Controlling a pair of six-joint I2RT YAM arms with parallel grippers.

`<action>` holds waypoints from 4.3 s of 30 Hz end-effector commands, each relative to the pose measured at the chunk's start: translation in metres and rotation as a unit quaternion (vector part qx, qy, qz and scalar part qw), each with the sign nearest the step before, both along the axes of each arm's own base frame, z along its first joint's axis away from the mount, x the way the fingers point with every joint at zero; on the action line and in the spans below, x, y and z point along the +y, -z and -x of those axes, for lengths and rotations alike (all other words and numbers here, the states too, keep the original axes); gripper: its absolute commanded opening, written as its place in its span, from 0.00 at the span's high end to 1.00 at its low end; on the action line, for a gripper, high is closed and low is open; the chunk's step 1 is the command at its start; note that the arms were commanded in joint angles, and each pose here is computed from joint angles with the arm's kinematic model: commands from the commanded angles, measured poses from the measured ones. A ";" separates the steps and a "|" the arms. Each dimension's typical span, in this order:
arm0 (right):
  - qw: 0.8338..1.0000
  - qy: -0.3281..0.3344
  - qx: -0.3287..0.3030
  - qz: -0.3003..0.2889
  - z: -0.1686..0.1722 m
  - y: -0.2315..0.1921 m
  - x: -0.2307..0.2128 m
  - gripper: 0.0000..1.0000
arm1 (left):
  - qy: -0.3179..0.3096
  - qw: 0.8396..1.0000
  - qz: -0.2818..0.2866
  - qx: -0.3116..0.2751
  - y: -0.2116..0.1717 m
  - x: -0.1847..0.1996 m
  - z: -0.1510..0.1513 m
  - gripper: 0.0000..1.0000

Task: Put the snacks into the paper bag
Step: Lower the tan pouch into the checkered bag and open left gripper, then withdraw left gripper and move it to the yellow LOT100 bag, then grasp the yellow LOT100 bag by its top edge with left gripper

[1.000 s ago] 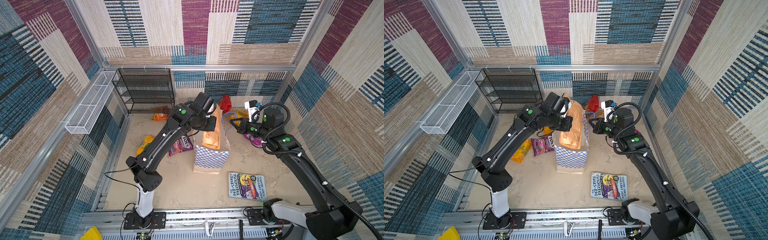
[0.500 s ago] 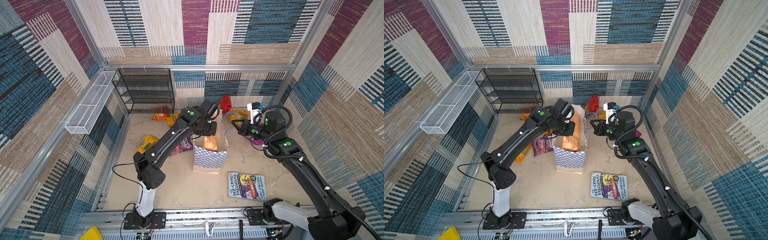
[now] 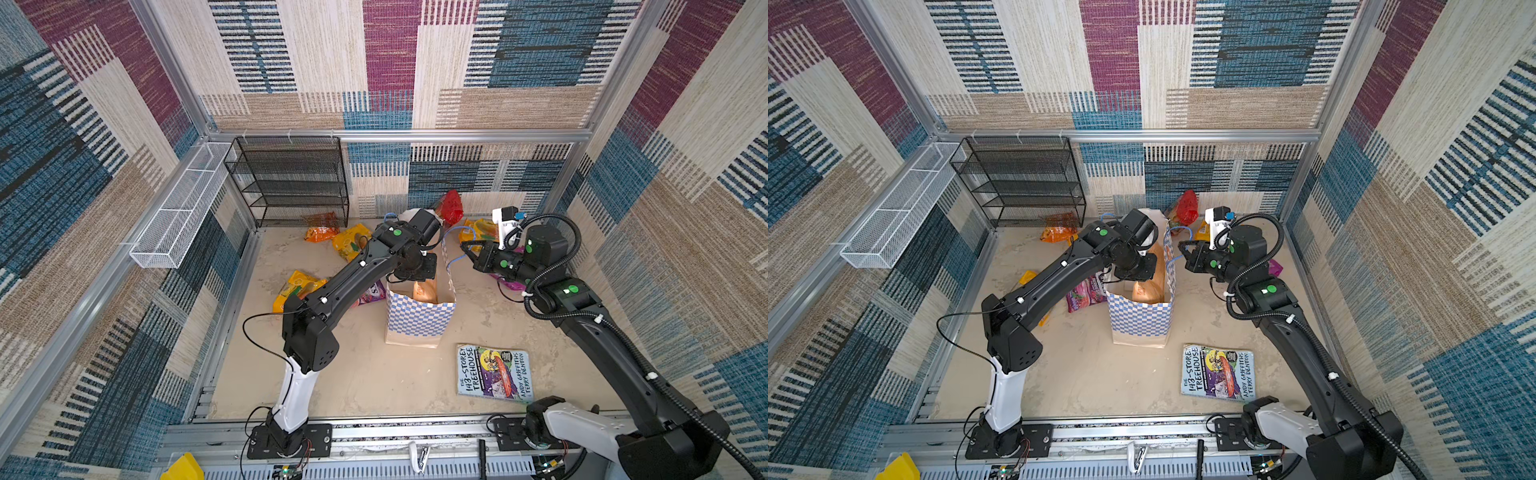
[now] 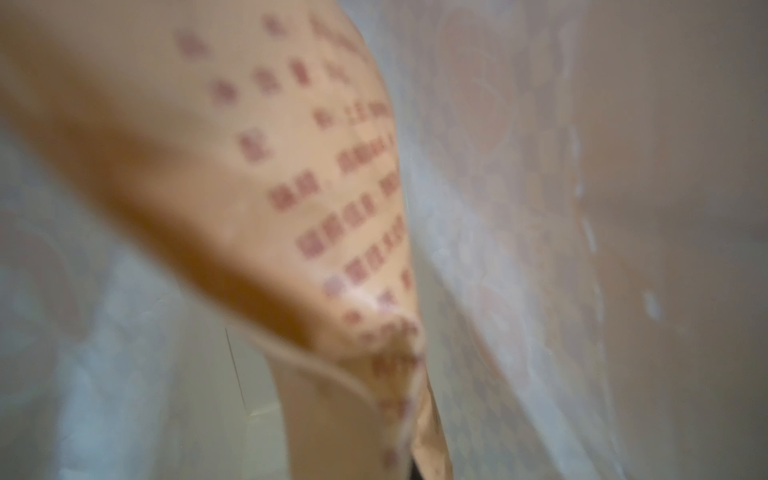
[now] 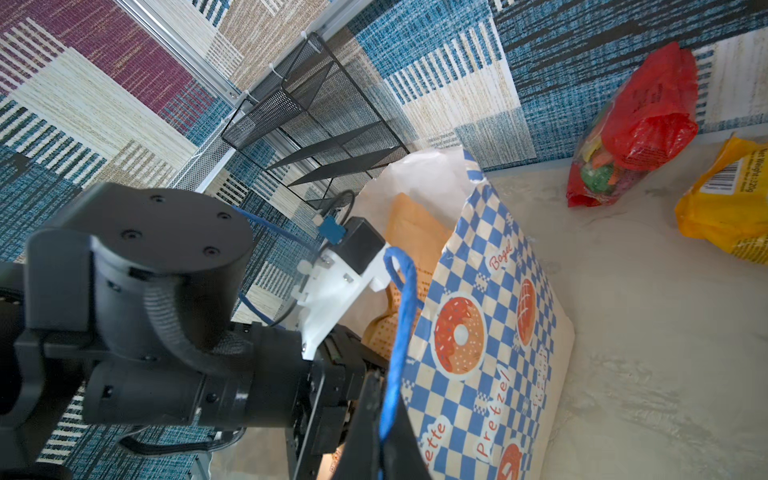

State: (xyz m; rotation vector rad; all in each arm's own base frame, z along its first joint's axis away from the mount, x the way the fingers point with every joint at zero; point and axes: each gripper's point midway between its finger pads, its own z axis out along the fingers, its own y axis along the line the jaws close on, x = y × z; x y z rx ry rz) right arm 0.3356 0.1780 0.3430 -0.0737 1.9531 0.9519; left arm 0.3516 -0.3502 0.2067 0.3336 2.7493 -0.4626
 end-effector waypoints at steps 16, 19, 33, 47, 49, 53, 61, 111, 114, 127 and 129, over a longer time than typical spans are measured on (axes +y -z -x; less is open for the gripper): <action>1.000 0.005 -0.006 0.001 -0.006 0.002 0.002 1.00 | -0.035 0.998 0.059 0.019 0.021 0.009 -0.010 0.80; 1.000 0.005 -0.005 0.002 -0.007 0.003 0.002 1.00 | -0.035 0.997 0.062 0.014 0.015 0.011 -0.009 0.65; 1.000 0.017 -0.002 0.008 -0.009 0.007 -0.002 1.00 | -0.006 0.987 0.147 -0.064 -0.085 0.014 0.006 0.29; 0.998 0.017 -0.052 0.021 -0.024 0.006 0.000 1.00 | 0.042 0.948 0.264 -0.175 -0.215 0.058 0.044 0.04; 0.998 0.015 -0.053 0.023 -0.026 0.013 0.002 1.00 | 0.013 0.953 0.241 -0.182 -0.215 0.082 0.045 0.04; 0.999 0.002 -0.051 0.016 -0.024 0.026 0.006 1.00 | -0.065 0.964 0.168 -0.197 -0.191 0.140 0.053 0.04; 0.999 -0.021 -0.044 0.019 -0.015 0.032 0.012 1.00 | -0.235 0.953 0.131 -0.138 -0.100 0.223 0.078 0.01; 0.997 -0.021 -0.064 0.032 -0.003 0.029 0.018 1.00 | -0.550 0.782 0.292 0.027 0.139 0.386 0.042 0.59; 0.997 -0.021 -0.061 0.032 -0.004 0.031 0.019 1.00 | -0.549 0.781 0.298 0.031 0.142 0.386 0.040 0.61; 0.998 -0.021 -0.058 0.031 -0.006 0.034 0.020 1.00 | -0.554 0.774 0.304 0.042 0.155 0.389 0.036 0.73; 0.998 -0.021 -0.057 0.032 -0.006 0.034 0.020 1.00 | -0.560 0.772 0.297 0.044 0.158 0.391 0.037 0.73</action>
